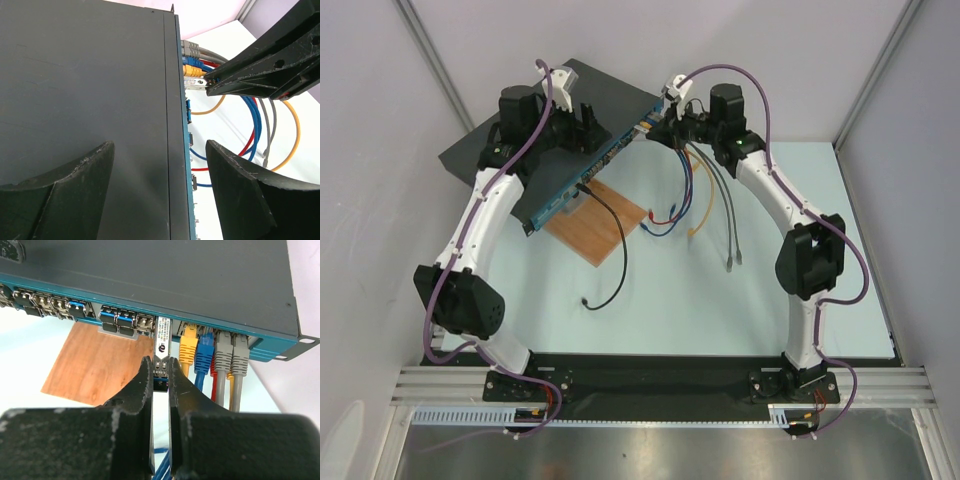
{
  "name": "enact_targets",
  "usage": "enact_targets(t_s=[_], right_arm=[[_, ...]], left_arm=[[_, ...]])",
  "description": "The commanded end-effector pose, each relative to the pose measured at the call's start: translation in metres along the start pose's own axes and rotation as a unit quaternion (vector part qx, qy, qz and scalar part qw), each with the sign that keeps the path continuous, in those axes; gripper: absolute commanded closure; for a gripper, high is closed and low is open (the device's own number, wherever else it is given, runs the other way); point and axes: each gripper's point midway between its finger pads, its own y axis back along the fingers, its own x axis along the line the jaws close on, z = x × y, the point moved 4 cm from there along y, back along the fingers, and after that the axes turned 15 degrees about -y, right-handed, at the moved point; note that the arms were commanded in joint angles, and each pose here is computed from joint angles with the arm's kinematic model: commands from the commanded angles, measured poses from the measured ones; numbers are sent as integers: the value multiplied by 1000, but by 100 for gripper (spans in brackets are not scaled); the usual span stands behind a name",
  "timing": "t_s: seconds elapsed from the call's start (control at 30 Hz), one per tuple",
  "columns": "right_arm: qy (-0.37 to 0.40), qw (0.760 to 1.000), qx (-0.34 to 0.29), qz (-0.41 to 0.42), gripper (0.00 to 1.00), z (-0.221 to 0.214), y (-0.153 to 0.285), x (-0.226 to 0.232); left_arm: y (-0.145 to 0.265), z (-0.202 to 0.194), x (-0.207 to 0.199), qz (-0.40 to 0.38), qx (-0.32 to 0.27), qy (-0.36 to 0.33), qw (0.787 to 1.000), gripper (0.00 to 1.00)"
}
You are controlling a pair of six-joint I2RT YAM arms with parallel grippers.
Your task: Insert the plug into the switch port
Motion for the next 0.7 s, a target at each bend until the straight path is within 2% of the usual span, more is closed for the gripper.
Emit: enact_targets(t_s=[0.0,0.43,0.67], right_arm=[[-11,998,-7,61,100,21,-7,30],[-51,997,43,37,100,2,-10,30],[-44,998,48,17,100,-9,-7,25]], left_arm=[[8,26,2,1,-35,-11,999,21],[6,26,2,-2,-36,-9,999,21],[3,25,3,-5,-35,-8,999,21]])
